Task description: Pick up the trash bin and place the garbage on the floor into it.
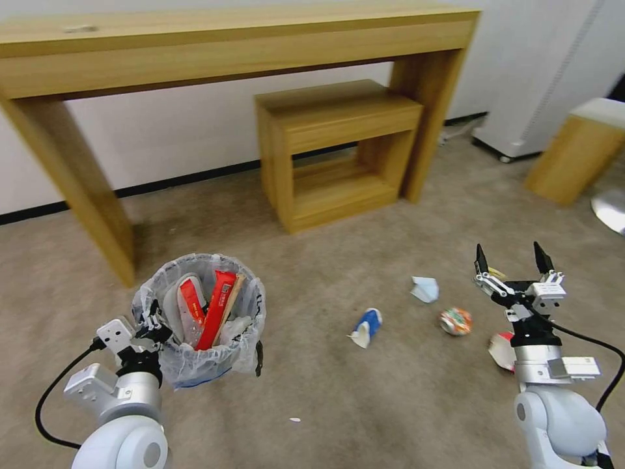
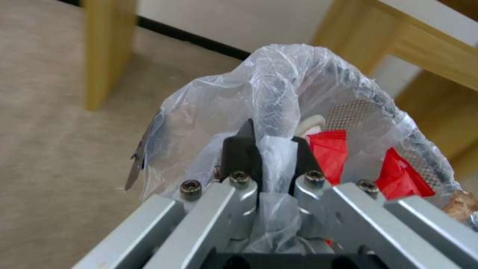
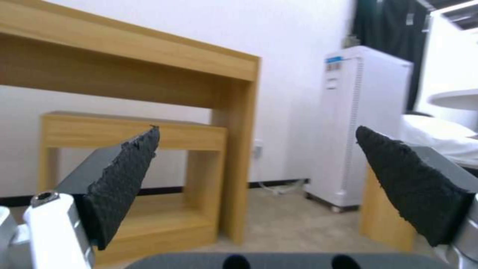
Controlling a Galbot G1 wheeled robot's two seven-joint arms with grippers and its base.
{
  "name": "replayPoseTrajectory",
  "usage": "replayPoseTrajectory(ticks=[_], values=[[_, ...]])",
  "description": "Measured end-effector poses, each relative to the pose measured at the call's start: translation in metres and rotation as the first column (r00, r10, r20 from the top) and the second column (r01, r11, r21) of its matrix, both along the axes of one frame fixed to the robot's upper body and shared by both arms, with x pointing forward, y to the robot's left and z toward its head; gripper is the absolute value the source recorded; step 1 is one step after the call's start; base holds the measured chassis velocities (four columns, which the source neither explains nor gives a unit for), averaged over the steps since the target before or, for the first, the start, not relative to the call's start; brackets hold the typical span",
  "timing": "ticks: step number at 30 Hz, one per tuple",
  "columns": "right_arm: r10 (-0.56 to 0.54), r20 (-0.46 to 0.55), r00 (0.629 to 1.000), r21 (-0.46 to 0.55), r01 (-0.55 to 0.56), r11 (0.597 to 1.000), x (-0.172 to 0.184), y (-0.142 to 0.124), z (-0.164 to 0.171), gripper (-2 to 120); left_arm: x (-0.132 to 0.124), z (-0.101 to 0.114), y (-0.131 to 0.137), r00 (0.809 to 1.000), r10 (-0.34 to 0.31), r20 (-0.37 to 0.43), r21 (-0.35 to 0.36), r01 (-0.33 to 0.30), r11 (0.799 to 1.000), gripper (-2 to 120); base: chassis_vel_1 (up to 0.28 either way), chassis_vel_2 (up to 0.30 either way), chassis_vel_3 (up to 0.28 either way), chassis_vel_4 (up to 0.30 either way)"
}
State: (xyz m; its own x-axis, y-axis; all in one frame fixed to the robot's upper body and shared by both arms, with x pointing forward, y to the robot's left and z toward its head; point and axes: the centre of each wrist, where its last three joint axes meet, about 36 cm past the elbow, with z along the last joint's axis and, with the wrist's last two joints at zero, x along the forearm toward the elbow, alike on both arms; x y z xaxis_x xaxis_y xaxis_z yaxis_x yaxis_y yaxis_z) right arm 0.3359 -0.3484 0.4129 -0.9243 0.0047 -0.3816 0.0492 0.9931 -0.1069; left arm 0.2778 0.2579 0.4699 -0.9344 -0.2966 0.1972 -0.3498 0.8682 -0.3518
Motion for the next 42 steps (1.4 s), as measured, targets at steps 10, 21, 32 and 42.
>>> replayPoseTrajectory(ticks=[10, 21, 32, 42], values=[[0.001, 0.003, 1.0, 0.004, -0.001, 1.0, -0.001, 0.0, -0.002, 100, -0.001, 0.0, 0.003, 1.0, 0.004, 0.009, 0.0, -0.004, 1.0, 3, -0.115, -0.11, -0.102, -0.113], [0.009, 0.016, 1.0, 0.0, -0.009, 1.0, -0.001, -0.001, -0.004, 100, -0.002, 0.001, 0.004, 1.0, 0.004, 0.009, 0.002, -0.004, 1.0, 3, 0.0, 0.0, 0.0, 0.0], [0.017, 0.014, 1.0, 0.006, -0.017, 1.0, 0.001, -0.002, -0.011, 100, -0.001, 0.002, 0.007, 1.0, 0.011, 0.015, 0.008, -0.011, 1.0, 3, 0.0, 0.0, 0.0, 0.0], [0.021, 0.014, 1.0, 0.026, -0.021, 0.999, 0.001, -0.002, -0.016, 100, -0.002, 0.003, 0.007, 1.0, 0.005, 0.022, 0.013, -0.005, 1.0, 3, -0.021, 0.015, 0.02, -0.023]])
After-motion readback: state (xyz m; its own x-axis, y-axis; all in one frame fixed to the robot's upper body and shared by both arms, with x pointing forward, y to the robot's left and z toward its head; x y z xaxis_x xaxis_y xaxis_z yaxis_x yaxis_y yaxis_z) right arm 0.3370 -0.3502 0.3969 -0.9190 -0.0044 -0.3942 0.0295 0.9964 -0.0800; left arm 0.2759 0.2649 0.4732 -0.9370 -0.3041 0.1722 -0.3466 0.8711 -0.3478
